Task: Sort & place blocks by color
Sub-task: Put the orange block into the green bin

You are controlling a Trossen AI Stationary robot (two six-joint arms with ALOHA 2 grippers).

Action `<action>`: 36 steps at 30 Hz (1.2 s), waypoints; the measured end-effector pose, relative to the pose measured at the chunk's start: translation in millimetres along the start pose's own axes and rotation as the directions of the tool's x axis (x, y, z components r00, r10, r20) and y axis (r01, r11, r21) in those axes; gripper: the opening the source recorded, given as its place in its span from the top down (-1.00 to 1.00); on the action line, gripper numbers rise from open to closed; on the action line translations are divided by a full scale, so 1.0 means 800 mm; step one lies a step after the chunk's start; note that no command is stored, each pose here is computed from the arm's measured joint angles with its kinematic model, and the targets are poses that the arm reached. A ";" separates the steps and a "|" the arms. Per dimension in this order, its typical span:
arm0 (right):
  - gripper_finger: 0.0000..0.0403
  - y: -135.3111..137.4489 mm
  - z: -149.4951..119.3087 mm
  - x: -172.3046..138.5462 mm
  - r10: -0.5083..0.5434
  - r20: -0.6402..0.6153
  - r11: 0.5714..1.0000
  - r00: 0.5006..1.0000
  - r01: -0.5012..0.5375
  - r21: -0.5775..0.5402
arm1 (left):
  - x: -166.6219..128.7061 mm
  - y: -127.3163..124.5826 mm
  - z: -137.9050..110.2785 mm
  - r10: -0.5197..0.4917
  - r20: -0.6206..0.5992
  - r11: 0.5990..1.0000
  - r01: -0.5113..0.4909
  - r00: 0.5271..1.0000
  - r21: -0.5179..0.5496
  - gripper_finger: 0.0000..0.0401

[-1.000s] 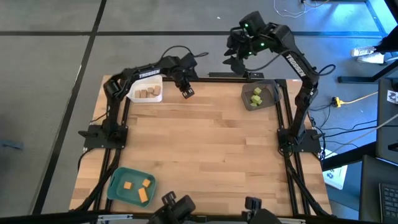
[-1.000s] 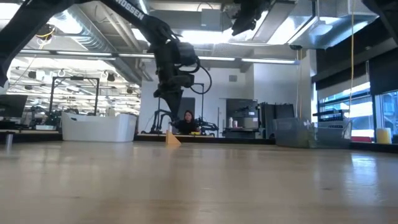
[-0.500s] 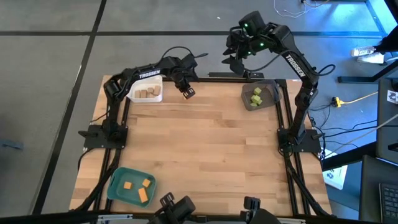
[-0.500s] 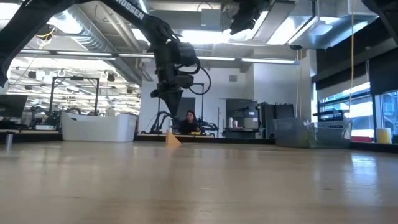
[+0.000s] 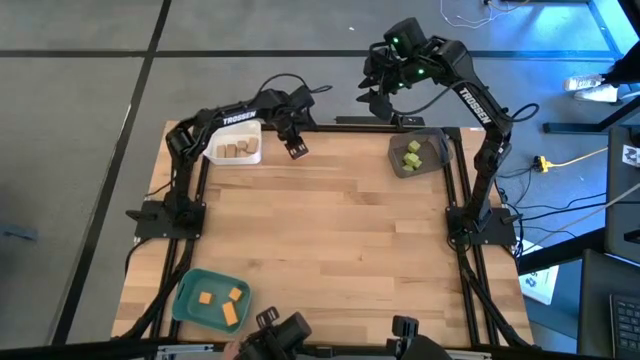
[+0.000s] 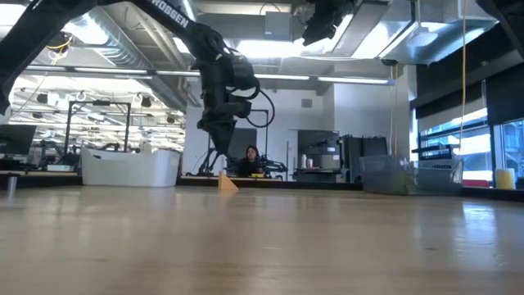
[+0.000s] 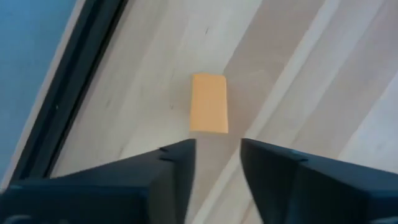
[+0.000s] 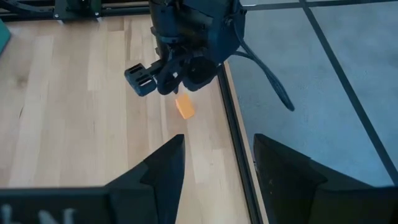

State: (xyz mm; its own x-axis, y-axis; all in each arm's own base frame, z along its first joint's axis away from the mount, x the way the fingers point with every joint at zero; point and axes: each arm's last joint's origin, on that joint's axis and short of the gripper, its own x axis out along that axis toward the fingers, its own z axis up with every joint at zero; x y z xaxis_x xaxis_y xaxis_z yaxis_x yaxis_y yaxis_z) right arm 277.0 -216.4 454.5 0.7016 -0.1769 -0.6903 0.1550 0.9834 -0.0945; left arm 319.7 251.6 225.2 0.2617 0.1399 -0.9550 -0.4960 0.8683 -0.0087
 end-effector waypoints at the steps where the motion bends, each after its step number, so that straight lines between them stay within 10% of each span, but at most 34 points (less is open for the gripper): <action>1: 0.05 0.000 0.000 0.000 0.000 0.000 1.000 1.000 0.000 0.000 | 0.002 0.000 -0.001 0.008 -0.005 1.000 -0.008 1.000 0.004 0.36; 9: 0.05 0.000 0.000 0.000 0.000 0.000 1.000 1.000 0.000 0.000 | 0.033 0.000 -0.012 0.019 0.035 0.994 -0.023 0.999 0.110 -0.02; 36: 0.05 0.000 0.000 0.000 0.000 0.000 1.000 1.000 0.000 0.000 | 0.094 0.012 -0.016 -0.014 -0.002 0.994 0.014 1.000 0.104 -0.04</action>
State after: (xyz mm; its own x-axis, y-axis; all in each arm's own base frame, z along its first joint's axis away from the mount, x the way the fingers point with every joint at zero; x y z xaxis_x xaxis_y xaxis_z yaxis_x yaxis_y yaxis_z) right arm 277.2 -216.6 454.3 0.7018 -0.1770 -0.6900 0.1550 0.9834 -0.0946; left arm 324.0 264.5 149.7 0.2666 0.1271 -0.9554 -0.4032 0.9151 0.0092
